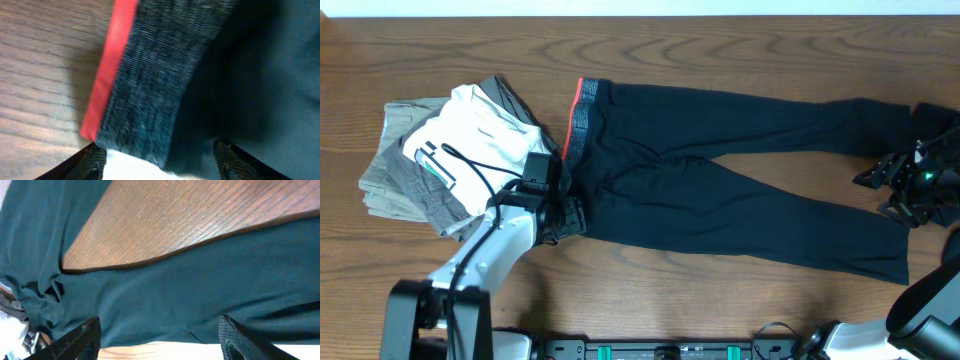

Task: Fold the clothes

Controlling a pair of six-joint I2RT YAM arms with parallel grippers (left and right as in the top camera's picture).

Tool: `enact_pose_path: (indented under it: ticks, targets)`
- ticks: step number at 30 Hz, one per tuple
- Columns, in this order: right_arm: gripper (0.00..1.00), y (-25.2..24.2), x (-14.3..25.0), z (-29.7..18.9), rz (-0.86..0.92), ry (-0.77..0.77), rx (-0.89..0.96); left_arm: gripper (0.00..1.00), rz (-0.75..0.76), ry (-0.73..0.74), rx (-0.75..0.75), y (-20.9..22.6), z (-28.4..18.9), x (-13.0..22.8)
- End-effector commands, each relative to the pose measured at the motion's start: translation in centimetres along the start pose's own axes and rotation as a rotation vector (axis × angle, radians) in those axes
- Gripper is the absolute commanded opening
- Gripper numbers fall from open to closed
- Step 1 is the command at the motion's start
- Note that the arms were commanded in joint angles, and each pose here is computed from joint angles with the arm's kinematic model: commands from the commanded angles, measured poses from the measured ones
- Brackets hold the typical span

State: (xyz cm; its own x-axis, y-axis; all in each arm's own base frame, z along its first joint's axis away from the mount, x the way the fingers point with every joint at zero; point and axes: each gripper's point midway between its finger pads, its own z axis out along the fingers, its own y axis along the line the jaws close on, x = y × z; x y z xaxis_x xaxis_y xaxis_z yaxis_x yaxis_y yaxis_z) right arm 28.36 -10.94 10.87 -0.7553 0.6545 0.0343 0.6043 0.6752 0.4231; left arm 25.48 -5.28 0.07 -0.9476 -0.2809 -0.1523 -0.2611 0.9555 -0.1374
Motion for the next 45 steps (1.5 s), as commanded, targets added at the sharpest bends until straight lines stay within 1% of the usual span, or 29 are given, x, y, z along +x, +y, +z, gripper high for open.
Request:
enact_pose_path:
  ticks: [1,3,5,7,10,14,16,18,20,23,29,31,34,37,42,45]
  targets:
    - [0.73,0.2,0.4,0.7,0.004,0.022,-0.012,0.69,-0.139,0.024,-0.077,1.5,1.1,0.6]
    - [0.72,0.2,0.5,0.7,0.004,0.022,-0.012,0.69,-0.235,0.047,-0.093,1.8,1.5,1.2]
    - [0.72,0.2,0.4,0.7,0.003,0.021,-0.013,0.69,-0.297,0.062,-0.094,1.7,1.8,1.4]
    - [0.71,0.2,0.4,0.7,0.003,0.021,-0.012,0.68,-0.319,0.059,-0.094,1.7,1.9,1.4]
    - [0.7,0.2,0.4,0.7,0.003,0.02,-0.012,0.6,-0.319,0.045,-0.086,1.6,1.9,1.0]
    - [0.69,0.2,0.3,0.7,0.001,0.015,-0.011,0.41,-0.329,0.022,-0.074,1.3,2.0,0.4]
    - [0.7,0.1,0.3,0.7,0.001,0.015,-0.006,0.26,-0.329,0.023,-0.074,1.3,2.0,0.5]
    - [0.7,-0.1,0.3,0.7,0.002,0.015,0.006,0.14,-0.329,0.029,-0.079,1.4,2.0,0.6]
    - [0.7,-0.6,0.4,0.7,0.004,0.017,0.036,0.07,-0.328,0.038,-0.085,1.5,1.9,0.9]
    - [0.7,-2.1,0.5,0.8,0.058,0.015,0.115,0.06,-0.304,0.052,-0.093,1.7,1.8,1.2]
    - [0.8,-6.7,1.8,2.7,0.19,0.011,0.296,0.06,-0.26,0.066,-0.1,1.7,1.6,1.4]
    - [0.83,-8.4,2.3,3.5,0.274,-0.002,0.333,0.07,-0.247,0.071,-0.101,1.8,1.6,1.5]
    - [0.81,-10.6,3.1,4.5,0.416,-0.021,0.34,0.07,-0.237,0.074,-0.103,1.8,1.6,1.5]
    - [0.71,-12.6,3.2,4.6,0.519,-0.057,0.33,0.08,-0.232,0.074,-0.102,1.8,1.6,1.5]
    - [0.7,-15.0,3.2,3.7,0.593,-0.081,0.326,0.08,-0.224,0.074,-0.102,1.8,1.6,1.5]
    - [0.7,-16.6,4.0,3.2,0.626,-0.08,0.379,0.09,-0.224,0.074,-0.102,1.8,1.6,1.5]
